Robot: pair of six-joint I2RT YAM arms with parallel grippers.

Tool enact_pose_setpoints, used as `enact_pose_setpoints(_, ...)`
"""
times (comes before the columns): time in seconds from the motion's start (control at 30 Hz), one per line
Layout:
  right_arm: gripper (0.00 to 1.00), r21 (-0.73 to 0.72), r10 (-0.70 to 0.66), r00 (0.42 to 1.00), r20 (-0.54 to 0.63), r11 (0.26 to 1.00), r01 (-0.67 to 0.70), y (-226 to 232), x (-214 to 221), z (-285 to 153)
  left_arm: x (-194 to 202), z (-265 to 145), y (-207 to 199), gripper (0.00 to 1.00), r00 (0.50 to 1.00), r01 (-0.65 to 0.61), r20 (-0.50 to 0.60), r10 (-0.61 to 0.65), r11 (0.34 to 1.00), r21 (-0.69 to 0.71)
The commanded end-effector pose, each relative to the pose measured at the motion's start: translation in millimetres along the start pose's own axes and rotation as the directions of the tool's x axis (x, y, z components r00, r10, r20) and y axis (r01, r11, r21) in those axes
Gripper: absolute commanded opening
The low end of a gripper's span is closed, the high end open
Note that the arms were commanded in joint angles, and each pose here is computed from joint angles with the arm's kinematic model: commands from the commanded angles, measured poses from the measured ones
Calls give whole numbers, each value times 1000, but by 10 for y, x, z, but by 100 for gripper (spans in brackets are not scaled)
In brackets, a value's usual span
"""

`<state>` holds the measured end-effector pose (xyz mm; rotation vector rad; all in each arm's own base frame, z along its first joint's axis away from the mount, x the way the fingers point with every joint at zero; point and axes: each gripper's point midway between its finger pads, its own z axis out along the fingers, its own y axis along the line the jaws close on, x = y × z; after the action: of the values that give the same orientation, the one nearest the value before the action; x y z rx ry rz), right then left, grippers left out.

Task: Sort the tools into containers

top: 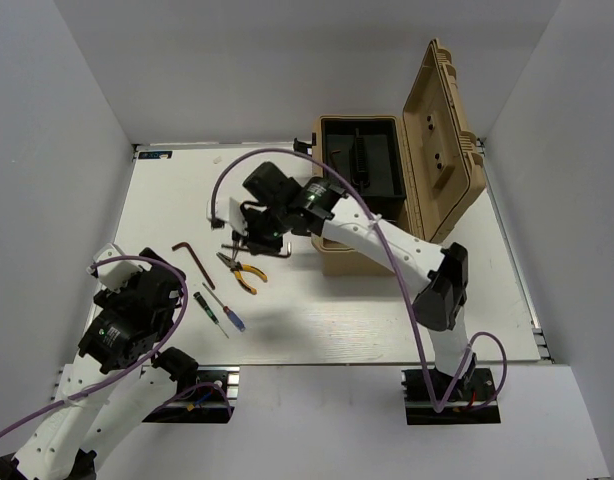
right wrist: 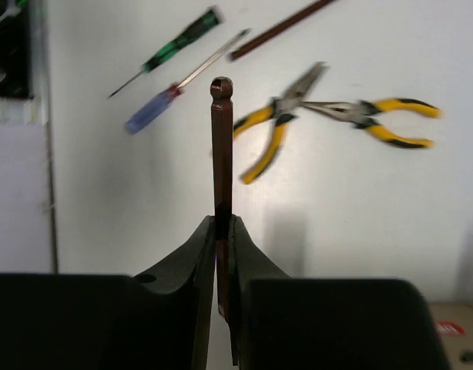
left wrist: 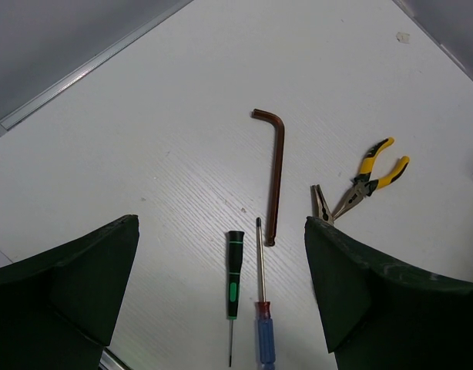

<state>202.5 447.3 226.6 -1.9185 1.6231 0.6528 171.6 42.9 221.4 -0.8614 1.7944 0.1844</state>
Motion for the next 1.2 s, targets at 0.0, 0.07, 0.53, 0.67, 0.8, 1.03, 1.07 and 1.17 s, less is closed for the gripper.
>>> enact_pose_setpoints(0.0, 0, 292, 48, 985, 164, 952, -95, -685, -354, -536, -25, 24, 35, 99, 999, 18, 27, -17, 1000, -22)
enact_pose_setpoints(0.07, 0, 376, 67, 975, 213, 915, -146, -943, -391, -734, -45, 26, -6, 99, 999, 37, 33, -36, 999, -11)
enact_pose_setpoints(0.53, 0, 681, 352, 799, 488, 420, -600, -2637, 749, -1838, 558, 344, -868, 99, 956, -214, -195, 221, 975, 56)
enact_pose_setpoints(0.67, 0, 641, 411, 722, 557, 339, -688, -2843, 1006, -1814, 671, 394, -936, 99, 945, -233, -222, 240, 971, 58)
enact_pose_setpoints(0.8, 0, 569, 484, 640, 597, 307, -763, -2936, 1195, -1618, 796, 443, -884, 99, 938, -247, -240, 249, 968, 36)
enact_pose_setpoints(1.03, 0, 523, 546, 577, 607, 272, -808, -3027, 1416, -1411, 1192, 544, -834, 99, 905, -258, -350, 241, 966, 0)
enact_pose_setpoints(1.07, 0, 522, 553, 575, 603, 271, -809, -3033, 1443, -1370, 1253, 554, -833, 99, 901, -255, -363, 237, 967, -1)
enact_pose_setpoints(1.17, 0, 508, 571, 562, 598, 272, -817, -3044, 1533, -1364, 1355, 602, -829, 99, 894, -256, -381, 235, 967, -4)
